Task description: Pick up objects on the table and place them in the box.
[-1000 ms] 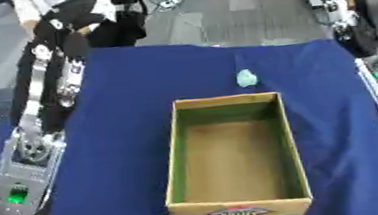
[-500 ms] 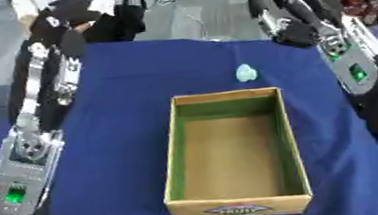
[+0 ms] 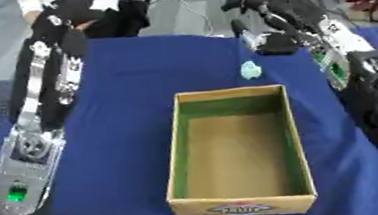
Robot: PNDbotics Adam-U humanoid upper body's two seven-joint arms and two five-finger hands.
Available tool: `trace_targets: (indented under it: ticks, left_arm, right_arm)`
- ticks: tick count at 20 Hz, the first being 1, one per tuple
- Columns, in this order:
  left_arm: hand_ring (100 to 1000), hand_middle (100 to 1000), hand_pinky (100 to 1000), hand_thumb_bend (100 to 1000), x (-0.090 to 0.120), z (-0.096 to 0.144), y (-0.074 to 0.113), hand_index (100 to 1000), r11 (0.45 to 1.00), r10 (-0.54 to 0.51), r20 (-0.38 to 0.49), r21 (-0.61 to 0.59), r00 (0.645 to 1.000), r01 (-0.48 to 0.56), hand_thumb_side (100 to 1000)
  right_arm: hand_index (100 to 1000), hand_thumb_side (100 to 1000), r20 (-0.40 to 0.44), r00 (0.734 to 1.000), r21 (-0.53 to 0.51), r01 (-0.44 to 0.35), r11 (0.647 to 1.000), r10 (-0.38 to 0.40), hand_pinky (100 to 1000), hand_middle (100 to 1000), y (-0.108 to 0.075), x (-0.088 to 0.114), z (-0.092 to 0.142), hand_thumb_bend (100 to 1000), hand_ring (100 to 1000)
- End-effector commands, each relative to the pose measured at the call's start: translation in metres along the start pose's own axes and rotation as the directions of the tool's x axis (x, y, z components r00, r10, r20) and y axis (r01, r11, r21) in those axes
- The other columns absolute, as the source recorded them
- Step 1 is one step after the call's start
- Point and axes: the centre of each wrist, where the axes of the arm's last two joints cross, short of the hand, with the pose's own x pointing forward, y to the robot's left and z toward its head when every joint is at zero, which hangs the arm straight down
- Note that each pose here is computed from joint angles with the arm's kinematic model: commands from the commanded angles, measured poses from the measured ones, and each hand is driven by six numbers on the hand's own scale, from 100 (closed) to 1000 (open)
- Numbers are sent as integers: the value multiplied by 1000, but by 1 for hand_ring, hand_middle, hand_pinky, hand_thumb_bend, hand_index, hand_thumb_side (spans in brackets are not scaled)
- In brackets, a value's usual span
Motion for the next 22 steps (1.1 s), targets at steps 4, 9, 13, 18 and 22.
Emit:
trace_targets:
  ticks: [4, 9, 13, 18, 22]
  left_arm:
    - [722, 822, 838, 299, 6, -9, 2, 861, 1000, 2, 39, -1, 999, -2, 905]
    - [722, 822, 838, 299, 7, -12, 1, 861, 1000, 9, 51, -5, 999, -9, 905]
    - [722, 822, 837, 300, 7, -13, 1, 861, 1000, 11, 54, -7, 998, -11, 906]
    - [722, 822, 837, 300, 8, -15, 1, 860, 1000, 11, 63, -9, 998, -11, 906]
    - [722, 822, 838, 300, 8, -16, 1, 861, 1000, 10, 63, -11, 998, -10, 907]
  right_arm:
    - [845, 995, -38, 991, 25, -127, 992, 127, 471, 768, -7, -12, -5, 100, 624]
    - [873, 963, -45, 975, 99, -210, 973, 215, 545, 816, -2, -16, -4, 100, 679]
    - [890, 920, -39, 960, 136, -269, 953, 277, 595, 846, 0, -19, -2, 100, 713]
    - [905, 912, -40, 939, 169, -331, 928, 342, 641, 871, -1, -24, 1, 100, 739]
    - [921, 900, -26, 920, 213, -378, 901, 392, 712, 908, -3, -27, 3, 137, 771]
